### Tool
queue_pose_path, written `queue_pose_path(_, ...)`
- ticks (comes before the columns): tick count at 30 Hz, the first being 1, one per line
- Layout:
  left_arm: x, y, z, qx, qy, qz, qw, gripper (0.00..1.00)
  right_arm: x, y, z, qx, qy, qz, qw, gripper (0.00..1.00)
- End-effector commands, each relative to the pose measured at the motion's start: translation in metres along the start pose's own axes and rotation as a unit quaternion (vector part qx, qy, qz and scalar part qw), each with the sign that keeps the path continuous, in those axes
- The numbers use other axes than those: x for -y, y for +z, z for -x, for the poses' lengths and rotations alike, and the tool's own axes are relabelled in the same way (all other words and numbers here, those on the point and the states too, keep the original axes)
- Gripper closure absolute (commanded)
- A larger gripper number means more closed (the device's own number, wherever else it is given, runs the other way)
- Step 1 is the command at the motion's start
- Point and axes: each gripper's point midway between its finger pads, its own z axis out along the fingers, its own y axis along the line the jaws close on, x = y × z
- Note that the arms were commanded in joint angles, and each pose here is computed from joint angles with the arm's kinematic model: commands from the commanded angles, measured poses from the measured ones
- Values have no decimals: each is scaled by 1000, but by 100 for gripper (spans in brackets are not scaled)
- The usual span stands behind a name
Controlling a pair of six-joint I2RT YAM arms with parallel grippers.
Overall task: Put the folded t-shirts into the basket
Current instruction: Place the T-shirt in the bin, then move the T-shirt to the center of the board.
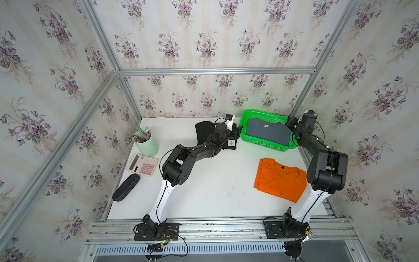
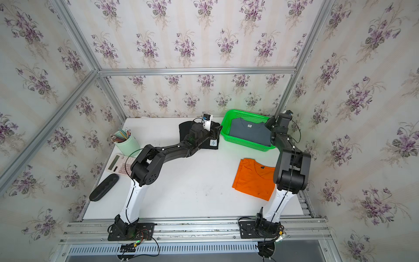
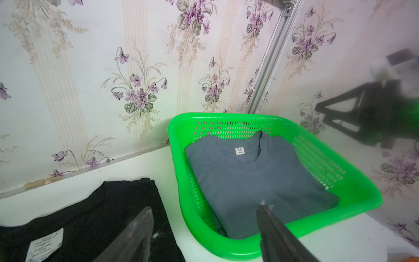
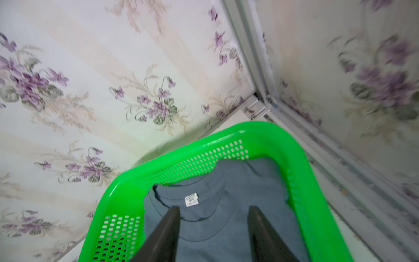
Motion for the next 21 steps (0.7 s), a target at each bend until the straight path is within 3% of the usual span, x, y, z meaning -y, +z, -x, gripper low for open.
queue_pose_path(1, 5, -9, 12, 10, 0, -4, 1000, 27, 3, -16, 13, 17, -24, -24, 999, 45)
queue_pose_path(6, -4, -30, 30, 13, 14, 36, 999, 23, -22, -44, 4, -17, -4, 12, 1000, 45)
queue_pose_path(11, -38, -57, 30, -35, -11, 118, 992, 20, -73, -60, -63, -110, -71, 65, 989, 46)
queue_pose_path(15, -80, -77, -2, -129, -80, 157, 976, 20, -102, -67, -114, -151, -146, 68, 975, 46)
queue_pose_path(19, -124, -96, -51, -241, -126, 182, 945, 31, -108, -74, -146, -169, -172, 57, 969, 48)
queue_pose_path(21, -141, -108, -69, -288, -125, 206, 927, 31, -111, -77, -153, -168, -186, 62, 966, 48)
